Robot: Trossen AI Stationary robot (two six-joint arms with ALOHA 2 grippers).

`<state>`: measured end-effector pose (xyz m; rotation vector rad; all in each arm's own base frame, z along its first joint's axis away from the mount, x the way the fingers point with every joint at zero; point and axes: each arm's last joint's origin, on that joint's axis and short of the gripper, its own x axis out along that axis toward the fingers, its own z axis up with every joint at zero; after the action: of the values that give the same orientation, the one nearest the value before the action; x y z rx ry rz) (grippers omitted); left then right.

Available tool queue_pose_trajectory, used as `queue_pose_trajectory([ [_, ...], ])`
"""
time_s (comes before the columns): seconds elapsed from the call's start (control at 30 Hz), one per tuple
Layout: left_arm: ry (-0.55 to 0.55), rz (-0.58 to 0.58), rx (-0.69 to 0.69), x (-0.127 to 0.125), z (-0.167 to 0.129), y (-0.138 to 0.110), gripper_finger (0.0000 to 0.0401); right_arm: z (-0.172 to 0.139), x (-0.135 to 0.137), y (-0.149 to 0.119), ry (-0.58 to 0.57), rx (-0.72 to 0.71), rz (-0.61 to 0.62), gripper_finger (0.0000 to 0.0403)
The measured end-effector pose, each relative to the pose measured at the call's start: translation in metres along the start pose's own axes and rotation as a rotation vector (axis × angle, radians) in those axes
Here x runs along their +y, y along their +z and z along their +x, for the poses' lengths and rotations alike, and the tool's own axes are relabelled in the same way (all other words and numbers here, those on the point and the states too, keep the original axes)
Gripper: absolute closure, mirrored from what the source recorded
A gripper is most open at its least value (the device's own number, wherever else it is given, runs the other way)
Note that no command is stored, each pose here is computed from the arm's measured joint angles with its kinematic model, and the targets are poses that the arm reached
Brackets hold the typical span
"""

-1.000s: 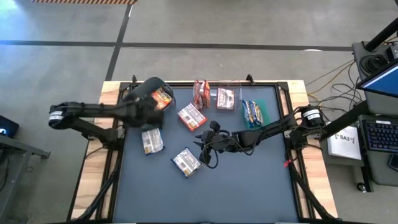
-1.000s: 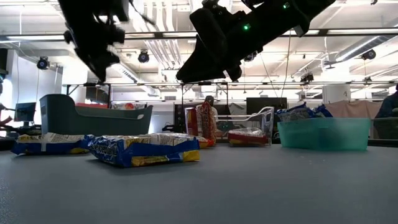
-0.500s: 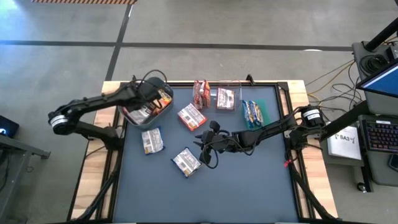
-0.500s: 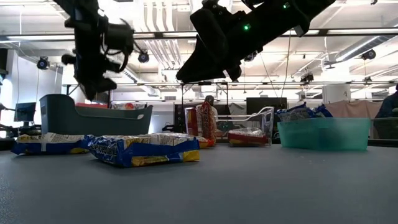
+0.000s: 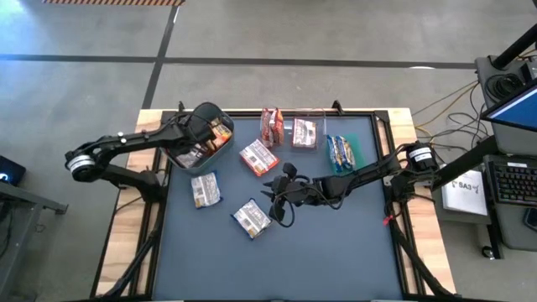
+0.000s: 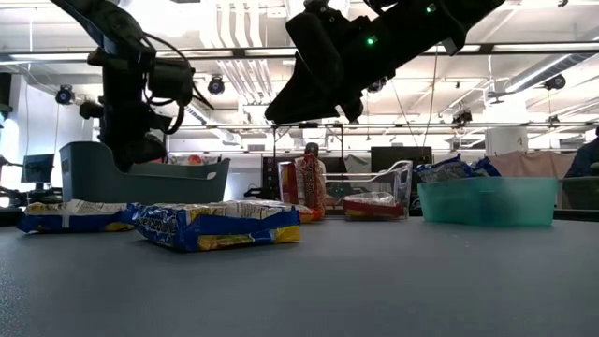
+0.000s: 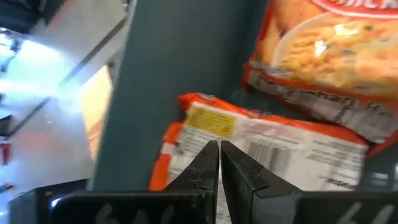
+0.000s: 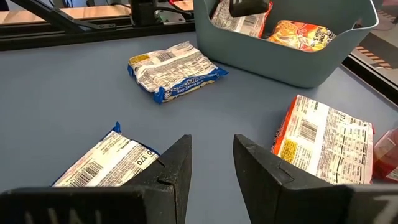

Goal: Sort Maruchan noodles
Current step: Put the blue noodle pack into the green bin

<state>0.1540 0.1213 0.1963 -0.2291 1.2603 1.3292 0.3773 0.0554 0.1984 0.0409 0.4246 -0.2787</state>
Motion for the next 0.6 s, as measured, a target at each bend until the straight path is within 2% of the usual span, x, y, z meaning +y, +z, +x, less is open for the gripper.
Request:
queue_pose_trajectory([
  [0.1, -0.025, -0.008, 0.028, -0.003, 0.005, -0.002, 0.0401, 0.0, 0.0, 0.0, 0.0, 0.0, 0.0, 0.0296],
  [0.4, 0.006, -0.003, 0.126, -0.016, 0.029, -0.013, 0.0401, 0.0, 0.0, 0.0, 0.0, 0.0, -0.001, 0.0296],
  [0.6, -0.005, 0.013, 0.159, -0.026, 0.037, -0.01, 0.0401, 0.0, 0.0, 0.0, 0.0, 0.0, 0.0, 0.0296],
])
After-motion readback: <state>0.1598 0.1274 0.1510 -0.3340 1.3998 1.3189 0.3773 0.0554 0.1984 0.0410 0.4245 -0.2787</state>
